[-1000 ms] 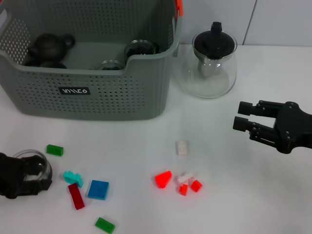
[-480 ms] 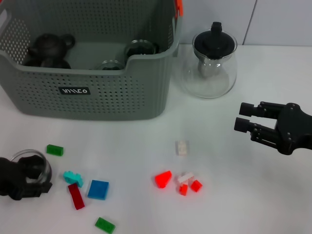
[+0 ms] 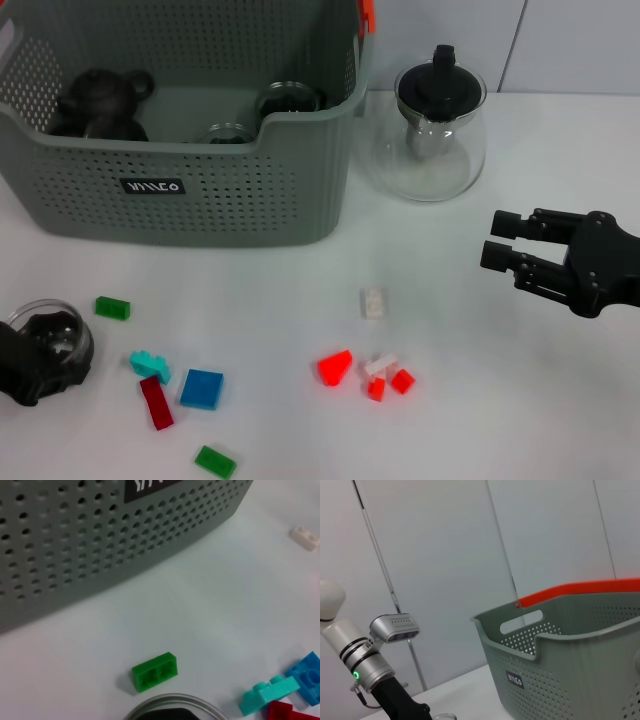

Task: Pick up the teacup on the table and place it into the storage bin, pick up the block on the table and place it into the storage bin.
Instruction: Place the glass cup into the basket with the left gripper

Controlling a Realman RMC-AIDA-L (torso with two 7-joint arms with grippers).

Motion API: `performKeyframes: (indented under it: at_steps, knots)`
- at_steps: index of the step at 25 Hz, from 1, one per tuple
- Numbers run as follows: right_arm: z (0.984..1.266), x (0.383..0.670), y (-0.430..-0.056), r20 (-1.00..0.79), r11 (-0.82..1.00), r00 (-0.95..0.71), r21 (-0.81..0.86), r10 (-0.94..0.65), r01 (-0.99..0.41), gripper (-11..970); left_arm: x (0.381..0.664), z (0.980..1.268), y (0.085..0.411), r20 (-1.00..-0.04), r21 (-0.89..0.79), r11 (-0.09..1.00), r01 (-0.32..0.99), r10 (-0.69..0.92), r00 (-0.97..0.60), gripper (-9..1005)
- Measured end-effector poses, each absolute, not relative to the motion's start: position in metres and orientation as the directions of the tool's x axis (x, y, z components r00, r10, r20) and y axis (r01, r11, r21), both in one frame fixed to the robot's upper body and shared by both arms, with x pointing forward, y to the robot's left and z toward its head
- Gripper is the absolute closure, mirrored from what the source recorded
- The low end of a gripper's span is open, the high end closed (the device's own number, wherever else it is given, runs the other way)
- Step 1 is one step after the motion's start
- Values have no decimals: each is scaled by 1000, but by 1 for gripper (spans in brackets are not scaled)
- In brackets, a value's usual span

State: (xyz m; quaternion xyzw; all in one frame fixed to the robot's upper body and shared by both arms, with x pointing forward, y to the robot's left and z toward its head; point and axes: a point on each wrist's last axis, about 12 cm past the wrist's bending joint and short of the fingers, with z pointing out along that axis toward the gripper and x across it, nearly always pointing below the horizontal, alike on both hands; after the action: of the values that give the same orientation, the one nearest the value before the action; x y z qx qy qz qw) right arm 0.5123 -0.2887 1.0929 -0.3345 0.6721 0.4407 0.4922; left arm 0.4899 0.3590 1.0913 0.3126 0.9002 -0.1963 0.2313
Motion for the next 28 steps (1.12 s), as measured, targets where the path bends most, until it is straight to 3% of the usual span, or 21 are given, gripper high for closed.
performKeyframes:
  at_steps: [3,6,11,17,24,28]
  knots:
    - [1093,512,-289,-956,389,-292,263,-15,-883,485,489,1096,359,-543,-218,719,659,472,-695,629]
    - [1093,512,-289,-957,389,-291,263,-15,-883,485,488,1101,357,-552,-231,702,674,476,-685,856]
    - [1093,512,-289,-957,389,-291,263,-15,-883,485,487,1122,359,-621,-310,639,704,425,-659,922]
    - [1092,511,-290,-956,391,-294,266,-14,-881,485,498,1146,353,-786,-435,455,777,228,-574,938]
    - [1091,510,-290,-954,397,-298,269,-12,-877,485,528,1173,317,-927,-363,262,894,-9,-374,942]
    - [1091,511,-288,-955,392,-296,269,-10,-880,485,544,1199,317,-954,-279,291,915,-196,-229,942]
